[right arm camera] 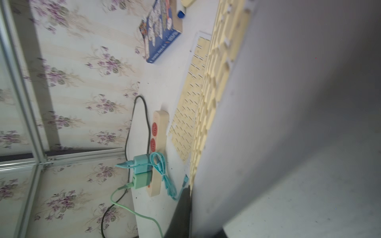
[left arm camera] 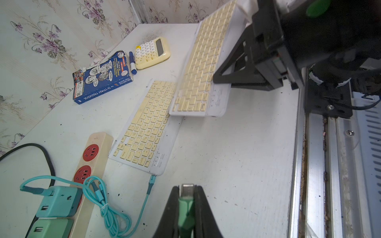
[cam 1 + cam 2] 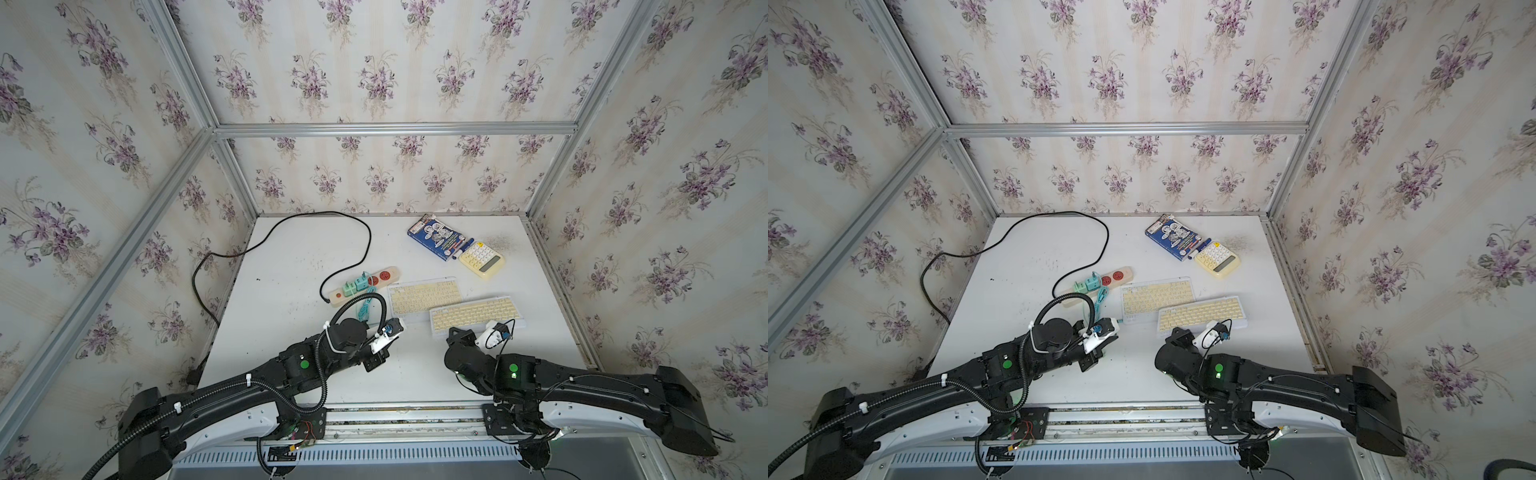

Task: Unplug the wireless keyboard
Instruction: Place the keyboard at the center of the board.

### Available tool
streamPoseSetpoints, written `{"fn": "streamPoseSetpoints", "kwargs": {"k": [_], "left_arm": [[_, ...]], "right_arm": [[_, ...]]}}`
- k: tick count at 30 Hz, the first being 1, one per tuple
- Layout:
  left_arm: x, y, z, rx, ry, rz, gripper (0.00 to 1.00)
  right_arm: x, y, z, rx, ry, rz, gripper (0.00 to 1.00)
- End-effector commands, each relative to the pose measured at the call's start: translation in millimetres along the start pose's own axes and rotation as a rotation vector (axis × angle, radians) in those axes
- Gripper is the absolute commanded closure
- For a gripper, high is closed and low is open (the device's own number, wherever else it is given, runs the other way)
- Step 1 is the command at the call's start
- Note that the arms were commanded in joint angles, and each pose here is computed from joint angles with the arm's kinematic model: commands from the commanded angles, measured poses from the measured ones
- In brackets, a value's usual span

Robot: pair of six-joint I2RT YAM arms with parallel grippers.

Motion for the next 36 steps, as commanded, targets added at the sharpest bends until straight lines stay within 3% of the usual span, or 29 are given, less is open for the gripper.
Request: {"fn": "streamPoseSetpoints", "kwargs": {"k": [1,12,21,36], "left_arm": [[-1,-5,3,-0.015,-0.016,-0.017,1.0],[2,-7,6,-0.016,-0.03,-0.01,1.0],[1,-11,7,-0.016,-0.036,-0.027,1.0],[11,-9,6,-0.012,-0.029,-0.009,1.0]], "right_arm": [[5,8,-3,0.146,0.025,0.073,1.0],[13,19,-24,0.255,0.16,0.126,1.0],[-10,7,-19,0.27,0.241,0.166,1.0],[26,32,-55,0.34,0.271,0.194,1.0]]}}
Point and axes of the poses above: each gripper's point midway between its finger pads, its own x axis out along the fingers, its own z axis along the line the jaws close on, y = z × x, the point moved 9 cm from there along -x, back along the fingers, and after that the axes turned 5 degrees about -x, right-handed, at the moved point
